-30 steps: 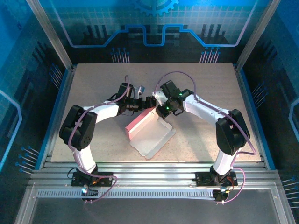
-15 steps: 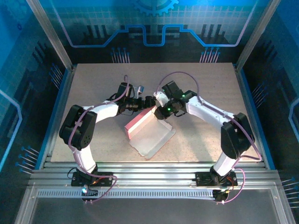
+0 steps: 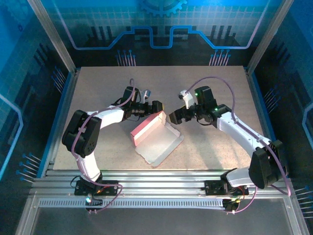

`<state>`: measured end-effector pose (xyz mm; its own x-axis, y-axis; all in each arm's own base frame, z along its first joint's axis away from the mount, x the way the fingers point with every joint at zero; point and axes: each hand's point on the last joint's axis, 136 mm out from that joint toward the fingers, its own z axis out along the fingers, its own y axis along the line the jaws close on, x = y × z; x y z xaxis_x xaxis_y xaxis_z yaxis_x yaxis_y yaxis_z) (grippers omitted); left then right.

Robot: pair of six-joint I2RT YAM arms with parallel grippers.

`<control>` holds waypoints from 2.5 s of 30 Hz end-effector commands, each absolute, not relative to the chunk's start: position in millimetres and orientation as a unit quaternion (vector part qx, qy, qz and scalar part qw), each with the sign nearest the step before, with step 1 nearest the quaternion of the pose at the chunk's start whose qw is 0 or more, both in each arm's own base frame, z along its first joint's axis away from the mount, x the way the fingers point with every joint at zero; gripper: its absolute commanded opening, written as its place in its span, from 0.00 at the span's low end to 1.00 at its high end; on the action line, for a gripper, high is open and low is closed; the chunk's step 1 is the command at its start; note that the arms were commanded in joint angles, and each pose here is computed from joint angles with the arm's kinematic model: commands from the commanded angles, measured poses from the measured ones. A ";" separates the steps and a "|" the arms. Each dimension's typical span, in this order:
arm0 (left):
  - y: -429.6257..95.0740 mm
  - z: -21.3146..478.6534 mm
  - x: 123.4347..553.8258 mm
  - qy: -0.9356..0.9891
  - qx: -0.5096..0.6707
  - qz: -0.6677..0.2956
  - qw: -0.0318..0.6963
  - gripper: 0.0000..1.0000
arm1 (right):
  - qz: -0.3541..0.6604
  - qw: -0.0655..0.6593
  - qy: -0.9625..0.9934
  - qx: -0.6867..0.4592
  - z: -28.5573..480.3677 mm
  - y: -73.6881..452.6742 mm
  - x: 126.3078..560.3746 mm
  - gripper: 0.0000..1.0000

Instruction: Fold the paper box

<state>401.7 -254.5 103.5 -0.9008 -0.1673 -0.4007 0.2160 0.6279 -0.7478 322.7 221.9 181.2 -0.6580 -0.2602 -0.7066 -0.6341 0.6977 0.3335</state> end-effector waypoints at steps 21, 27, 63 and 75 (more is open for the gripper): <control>-249.8 91.0 399.3 0.882 0.011 -0.423 0.208 0.99 | 0.337 0.326 0.836 -0.285 110.2 252.3 347.5 0.45; -251.8 91.7 397.7 0.880 0.015 -0.429 0.204 0.99 | 0.336 0.325 0.833 -0.297 105.0 266.3 345.9 0.41; -258.5 89.9 394.0 0.880 0.043 -0.444 0.165 0.99 | 0.315 0.357 0.811 -0.340 136.1 271.8 306.1 0.38; -258.7 89.0 394.5 0.880 0.041 -0.444 0.163 0.99 | 0.313 0.340 0.826 -0.322 111.8 246.6 324.5 0.31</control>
